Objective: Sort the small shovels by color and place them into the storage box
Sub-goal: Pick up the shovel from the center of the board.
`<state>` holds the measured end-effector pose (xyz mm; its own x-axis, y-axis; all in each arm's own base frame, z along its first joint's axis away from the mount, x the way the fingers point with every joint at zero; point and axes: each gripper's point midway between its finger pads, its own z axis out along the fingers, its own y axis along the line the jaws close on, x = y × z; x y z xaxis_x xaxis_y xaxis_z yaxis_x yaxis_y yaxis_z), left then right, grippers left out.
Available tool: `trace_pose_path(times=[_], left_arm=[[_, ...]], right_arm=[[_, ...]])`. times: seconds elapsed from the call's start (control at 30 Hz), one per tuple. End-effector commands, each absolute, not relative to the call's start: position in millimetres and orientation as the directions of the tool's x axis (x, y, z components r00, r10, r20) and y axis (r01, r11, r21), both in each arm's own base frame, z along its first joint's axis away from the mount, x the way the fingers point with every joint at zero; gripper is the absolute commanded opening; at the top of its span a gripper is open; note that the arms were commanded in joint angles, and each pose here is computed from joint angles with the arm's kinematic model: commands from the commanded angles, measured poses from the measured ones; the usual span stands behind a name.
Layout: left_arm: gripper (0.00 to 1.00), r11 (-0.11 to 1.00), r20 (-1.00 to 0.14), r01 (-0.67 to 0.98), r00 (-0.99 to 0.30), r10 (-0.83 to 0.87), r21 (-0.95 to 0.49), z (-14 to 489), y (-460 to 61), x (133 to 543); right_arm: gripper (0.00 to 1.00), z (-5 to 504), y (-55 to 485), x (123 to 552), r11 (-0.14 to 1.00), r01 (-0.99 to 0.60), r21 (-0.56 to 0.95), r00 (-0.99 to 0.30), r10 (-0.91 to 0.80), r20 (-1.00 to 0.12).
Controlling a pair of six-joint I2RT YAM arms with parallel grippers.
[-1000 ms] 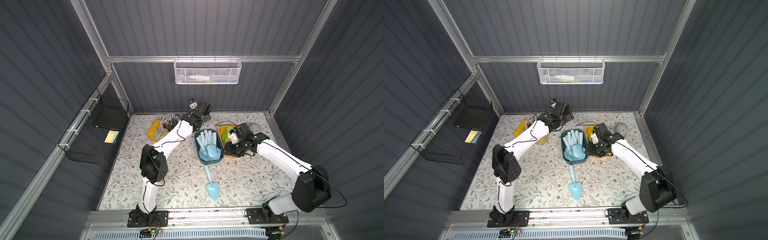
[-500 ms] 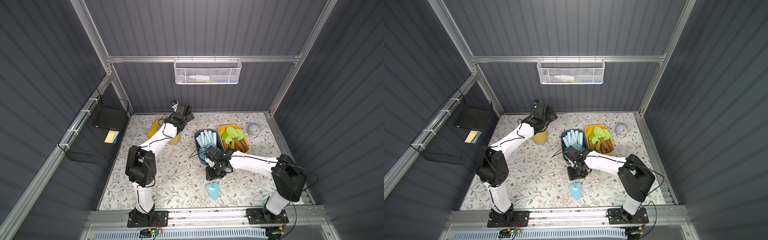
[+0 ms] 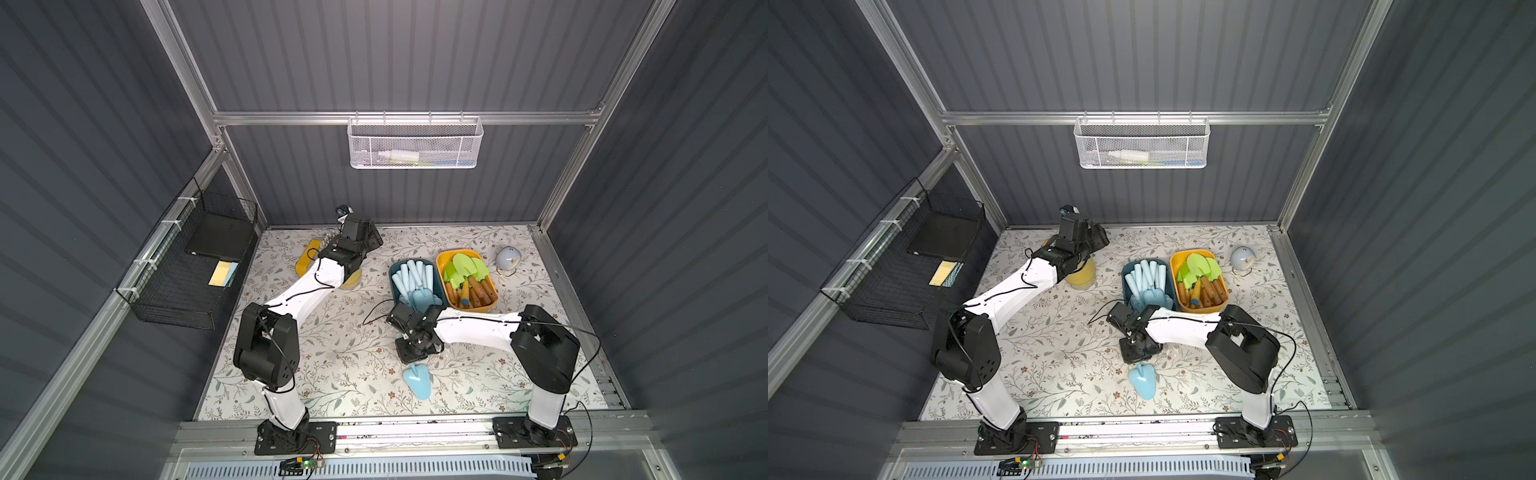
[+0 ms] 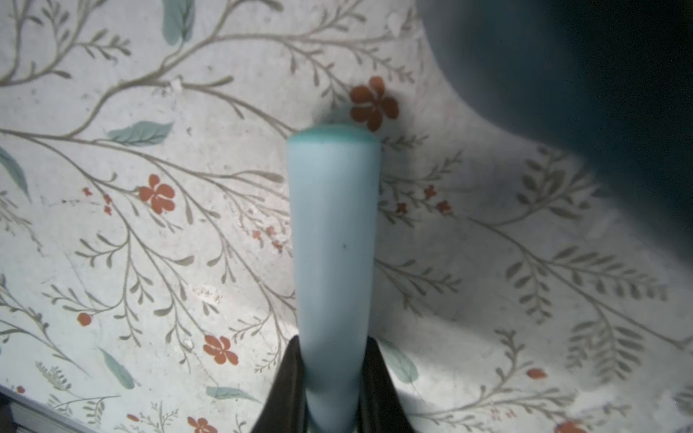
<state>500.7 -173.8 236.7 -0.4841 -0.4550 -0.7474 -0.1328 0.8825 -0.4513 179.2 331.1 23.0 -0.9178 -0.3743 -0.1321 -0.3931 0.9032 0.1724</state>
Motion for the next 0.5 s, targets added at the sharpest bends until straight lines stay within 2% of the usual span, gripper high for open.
trace_pose_path(times=[0.0,0.23,0.4,0.47], left_arm=[[0.75,0.881,-0.768,-0.087,-0.457,-0.449,-0.464,257,-169,493],[0.75,0.874,-0.772,-0.089,-0.431,-0.467,-0.478,260,-161,489],[0.75,0.870,-0.778,-0.085,-0.410,-0.476,-0.486,269,-157,485],[0.75,0.875,-0.775,-0.102,-0.425,-0.468,-0.473,256,-154,479]], right_arm=[[0.00,31,337,166,0.878,-0.449,0.167,-0.893,-0.435,-0.112],[0.00,103,368,208,0.849,-0.493,0.188,-0.851,-0.426,-0.306],[0.00,151,368,261,0.884,-0.434,0.177,-0.851,-0.337,-0.404],[0.00,166,361,292,0.906,-0.390,0.163,-0.850,-0.285,-0.443]])
